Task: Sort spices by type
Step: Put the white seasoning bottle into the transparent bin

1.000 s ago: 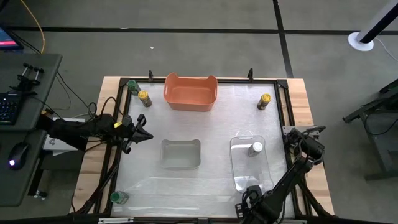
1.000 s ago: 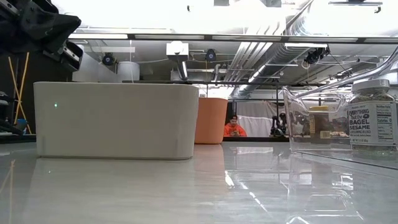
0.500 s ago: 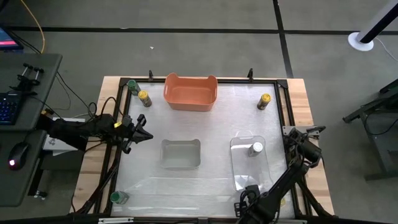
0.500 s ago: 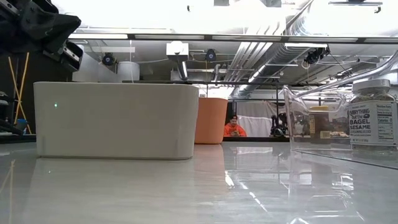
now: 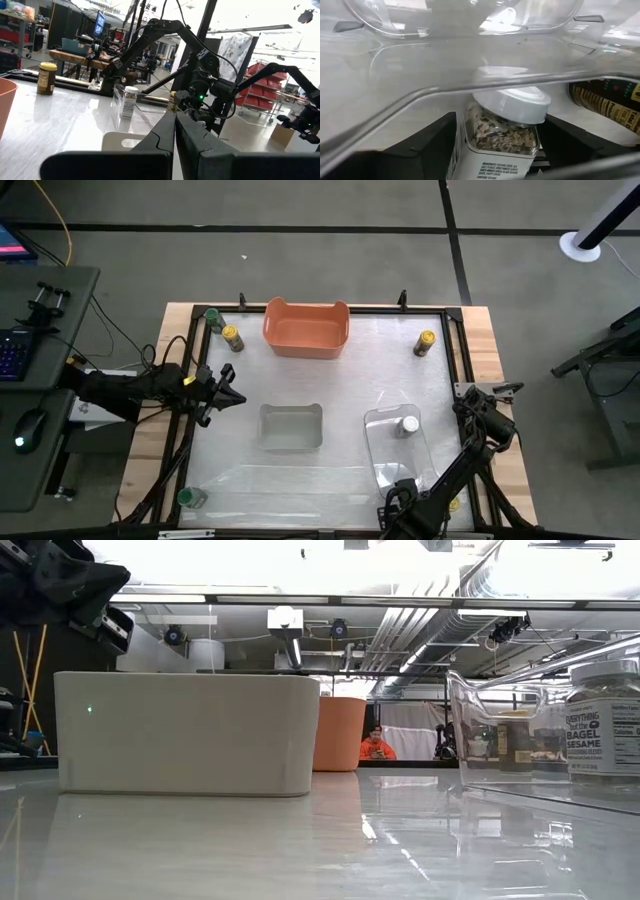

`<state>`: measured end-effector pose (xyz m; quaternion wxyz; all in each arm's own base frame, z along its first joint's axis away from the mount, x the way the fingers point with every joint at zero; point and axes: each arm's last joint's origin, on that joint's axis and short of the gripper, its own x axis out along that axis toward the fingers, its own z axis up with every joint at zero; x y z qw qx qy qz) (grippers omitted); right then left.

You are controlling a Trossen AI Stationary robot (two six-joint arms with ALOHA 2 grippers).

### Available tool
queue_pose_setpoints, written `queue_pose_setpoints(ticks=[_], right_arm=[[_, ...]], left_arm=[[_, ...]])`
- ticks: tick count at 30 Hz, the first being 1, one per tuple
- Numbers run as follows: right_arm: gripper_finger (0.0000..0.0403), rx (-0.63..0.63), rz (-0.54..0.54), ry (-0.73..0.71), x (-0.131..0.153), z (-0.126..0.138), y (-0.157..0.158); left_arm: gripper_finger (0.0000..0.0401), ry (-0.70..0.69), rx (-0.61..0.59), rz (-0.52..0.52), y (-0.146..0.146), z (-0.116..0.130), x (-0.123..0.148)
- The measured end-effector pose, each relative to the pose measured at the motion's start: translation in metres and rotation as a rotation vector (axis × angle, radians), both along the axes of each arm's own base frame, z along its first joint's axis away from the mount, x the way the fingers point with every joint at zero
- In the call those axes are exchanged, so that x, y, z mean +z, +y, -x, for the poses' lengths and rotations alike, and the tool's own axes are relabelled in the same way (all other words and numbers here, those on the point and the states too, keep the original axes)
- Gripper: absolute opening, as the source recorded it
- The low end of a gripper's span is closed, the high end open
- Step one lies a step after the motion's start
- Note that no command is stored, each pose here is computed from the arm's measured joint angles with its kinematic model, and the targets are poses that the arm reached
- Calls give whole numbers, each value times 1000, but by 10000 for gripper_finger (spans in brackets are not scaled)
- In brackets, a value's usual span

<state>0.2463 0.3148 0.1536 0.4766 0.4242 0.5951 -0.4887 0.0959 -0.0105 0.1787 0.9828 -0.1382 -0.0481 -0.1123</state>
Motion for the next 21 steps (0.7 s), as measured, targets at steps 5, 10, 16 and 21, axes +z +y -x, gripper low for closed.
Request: queue_pose_setpoints(ticks=[5, 10, 16, 21], right_arm=[[227, 4, 1, 0, -1, -1, -1], [202, 22, -5, -4, 0, -2, -1], [202, 65, 11, -14, 11, -4, 3], [200, 121, 3, -60, 34, -5, 11]], left_arm=[[3, 0, 0, 0, 0, 0, 0], [3, 0, 0, 0, 0, 0, 0], [3, 0, 0, 0, 0, 0, 0], [3, 1, 0, 0, 0, 0, 0]])
